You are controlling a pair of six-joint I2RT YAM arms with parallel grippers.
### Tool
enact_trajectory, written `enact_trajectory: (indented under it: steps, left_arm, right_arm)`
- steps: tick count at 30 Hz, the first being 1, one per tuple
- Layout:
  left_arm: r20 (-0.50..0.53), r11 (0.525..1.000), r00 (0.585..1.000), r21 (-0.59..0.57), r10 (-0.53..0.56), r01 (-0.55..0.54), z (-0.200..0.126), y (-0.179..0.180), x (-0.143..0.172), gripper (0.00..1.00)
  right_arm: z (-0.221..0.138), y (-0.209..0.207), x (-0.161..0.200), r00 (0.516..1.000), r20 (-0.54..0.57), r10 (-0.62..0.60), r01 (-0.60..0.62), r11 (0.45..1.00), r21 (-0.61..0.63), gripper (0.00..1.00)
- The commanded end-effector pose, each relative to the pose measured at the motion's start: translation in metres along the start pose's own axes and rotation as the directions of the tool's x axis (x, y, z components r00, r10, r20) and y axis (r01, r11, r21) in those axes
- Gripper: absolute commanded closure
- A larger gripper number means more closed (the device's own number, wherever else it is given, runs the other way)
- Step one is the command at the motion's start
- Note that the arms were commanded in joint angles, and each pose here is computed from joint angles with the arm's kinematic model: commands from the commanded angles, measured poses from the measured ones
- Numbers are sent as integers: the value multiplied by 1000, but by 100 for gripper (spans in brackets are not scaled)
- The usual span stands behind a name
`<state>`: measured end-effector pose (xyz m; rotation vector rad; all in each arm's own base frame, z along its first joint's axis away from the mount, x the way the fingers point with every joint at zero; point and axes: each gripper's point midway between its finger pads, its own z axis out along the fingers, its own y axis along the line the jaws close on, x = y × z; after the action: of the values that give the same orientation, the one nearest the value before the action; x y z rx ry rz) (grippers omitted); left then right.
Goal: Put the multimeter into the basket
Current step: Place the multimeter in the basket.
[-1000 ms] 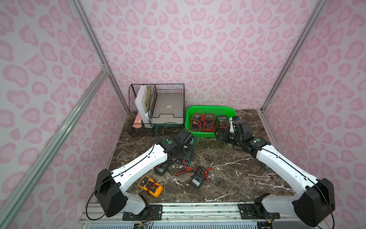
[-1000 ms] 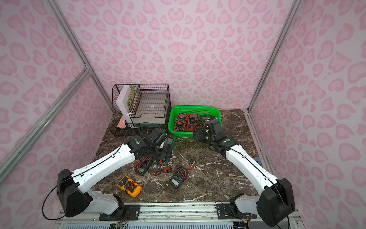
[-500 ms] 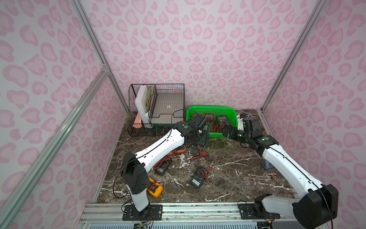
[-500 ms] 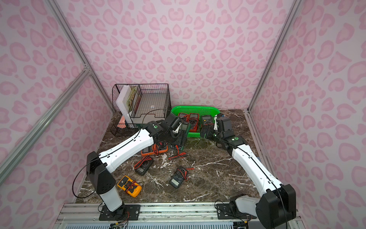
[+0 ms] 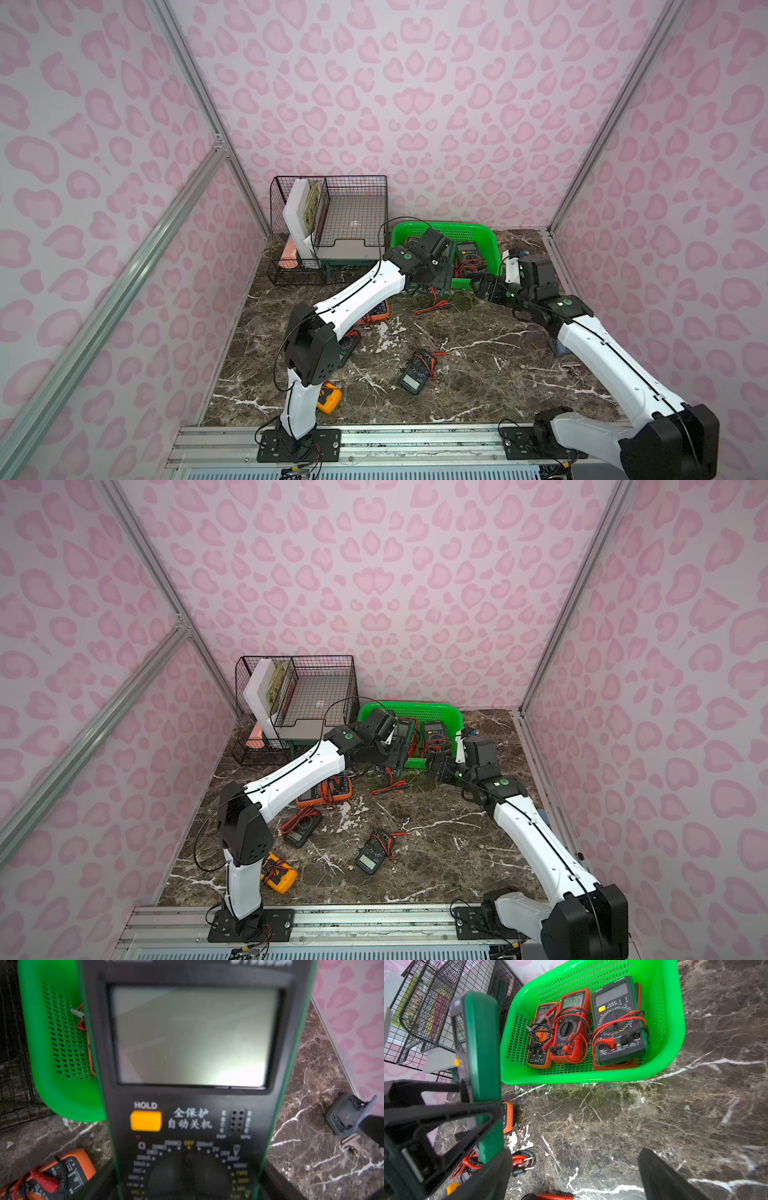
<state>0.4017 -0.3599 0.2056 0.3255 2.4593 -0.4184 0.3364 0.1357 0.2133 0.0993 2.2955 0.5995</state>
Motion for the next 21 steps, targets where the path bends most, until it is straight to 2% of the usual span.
enact_trajectory:
  steps: [1,15,21]
  left_arm:
    - [99,1000,995,11,8,-9,0,-4,-33,100]
    - [278,997,959,64,-49,32,37,7,-113,100]
    - [323,993,943,103,-79,48,57,9,-131,100]
  right_arm:
    - [-3,3,-8,1000,21,-21,22,1000,-18,1]
    - [3,-24,5,1000,-13,11,-10,997,78,1]
    - [8,-32,12,999,-45,25,-20,994,107,1]
